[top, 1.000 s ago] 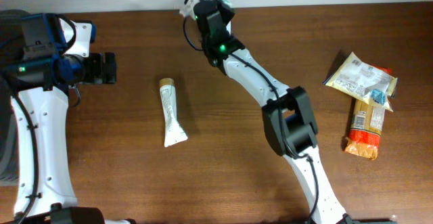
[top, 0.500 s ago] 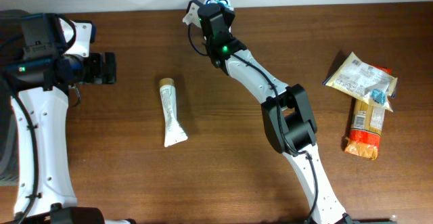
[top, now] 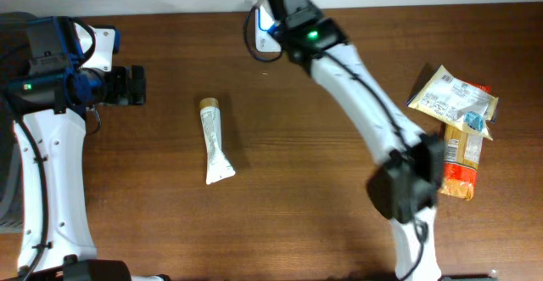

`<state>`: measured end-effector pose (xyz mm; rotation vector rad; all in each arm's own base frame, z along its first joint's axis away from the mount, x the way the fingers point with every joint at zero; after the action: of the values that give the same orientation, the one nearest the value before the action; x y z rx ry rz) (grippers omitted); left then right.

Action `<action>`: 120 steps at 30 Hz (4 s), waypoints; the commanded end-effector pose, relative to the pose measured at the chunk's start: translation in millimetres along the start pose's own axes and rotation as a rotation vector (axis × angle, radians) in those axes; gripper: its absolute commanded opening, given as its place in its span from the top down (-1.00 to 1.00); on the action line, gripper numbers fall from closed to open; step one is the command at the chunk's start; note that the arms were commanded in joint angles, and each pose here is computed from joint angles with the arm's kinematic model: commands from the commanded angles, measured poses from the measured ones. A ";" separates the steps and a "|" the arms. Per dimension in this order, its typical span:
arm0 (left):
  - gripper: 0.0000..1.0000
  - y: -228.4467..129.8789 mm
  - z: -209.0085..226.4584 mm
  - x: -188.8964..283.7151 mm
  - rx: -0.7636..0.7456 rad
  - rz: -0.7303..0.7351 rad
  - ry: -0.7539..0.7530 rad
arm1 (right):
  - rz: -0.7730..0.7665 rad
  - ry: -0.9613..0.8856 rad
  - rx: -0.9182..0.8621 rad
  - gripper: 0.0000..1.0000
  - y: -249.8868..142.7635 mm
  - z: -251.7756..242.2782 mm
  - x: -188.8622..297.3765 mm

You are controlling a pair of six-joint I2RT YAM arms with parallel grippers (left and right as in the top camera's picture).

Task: Scan the item barcode
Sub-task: 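Move the tissue pack right and drop it by the pile, then reach the right gripper to the white tube and grasp it, then lift the white tube and hold it over the scanner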

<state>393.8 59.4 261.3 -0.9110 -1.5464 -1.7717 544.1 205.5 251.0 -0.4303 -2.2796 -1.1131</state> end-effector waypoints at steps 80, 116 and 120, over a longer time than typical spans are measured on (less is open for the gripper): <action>-0.98 1.7 0.3 7.1 -0.013 -0.017 0.004 | 0.789 0.787 -0.313 -0.64 -172.2 248.5 2.3; -0.98 1.7 0.3 7.1 -0.013 -0.017 0.004 | 0.694 1.275 -0.430 -0.07 -194.0 200.6 6.0; -0.98 1.7 0.3 7.1 -0.013 -0.017 0.004 | 0.633 1.256 -0.451 -0.26 -186.7 195.9 -7.4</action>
<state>393.8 59.5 261.3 -0.9107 -1.5461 -1.7717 380.2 248.1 31.1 -0.4196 -0.7300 -1.0287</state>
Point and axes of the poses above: each gripper's point midway between its finger pads, its own x axis back along the fingers, its own z axis along the line the jaws close on, y = z × x, the point moved 1 cm from there along x, back along the fingers, and after that the axes turned 4 degrees about -x, right-handed, at the moved point
